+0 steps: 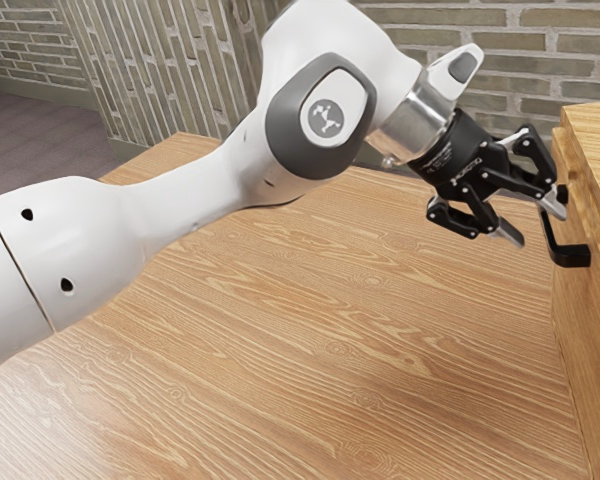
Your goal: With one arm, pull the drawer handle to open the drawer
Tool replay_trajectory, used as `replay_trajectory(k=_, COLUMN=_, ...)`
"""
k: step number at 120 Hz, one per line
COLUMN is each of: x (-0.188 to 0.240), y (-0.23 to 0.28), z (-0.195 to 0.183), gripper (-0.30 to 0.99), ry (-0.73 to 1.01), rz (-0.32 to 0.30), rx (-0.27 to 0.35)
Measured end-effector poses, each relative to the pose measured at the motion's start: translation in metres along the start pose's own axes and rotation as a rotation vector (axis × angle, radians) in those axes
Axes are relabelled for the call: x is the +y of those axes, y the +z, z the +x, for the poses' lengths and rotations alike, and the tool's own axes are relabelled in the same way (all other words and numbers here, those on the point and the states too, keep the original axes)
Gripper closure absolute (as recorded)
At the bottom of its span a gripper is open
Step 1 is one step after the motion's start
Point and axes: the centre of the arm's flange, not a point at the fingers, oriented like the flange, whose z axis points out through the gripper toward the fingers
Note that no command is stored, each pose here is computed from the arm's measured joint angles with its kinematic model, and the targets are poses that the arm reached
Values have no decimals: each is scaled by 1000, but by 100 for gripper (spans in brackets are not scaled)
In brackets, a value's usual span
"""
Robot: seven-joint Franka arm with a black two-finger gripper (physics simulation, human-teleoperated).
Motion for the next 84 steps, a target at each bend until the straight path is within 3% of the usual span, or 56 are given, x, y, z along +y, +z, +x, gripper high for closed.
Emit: replay_trajectory(k=84, x=2, y=-19, z=-6, gripper=54, ry=-22, rz=-4, rx=14)
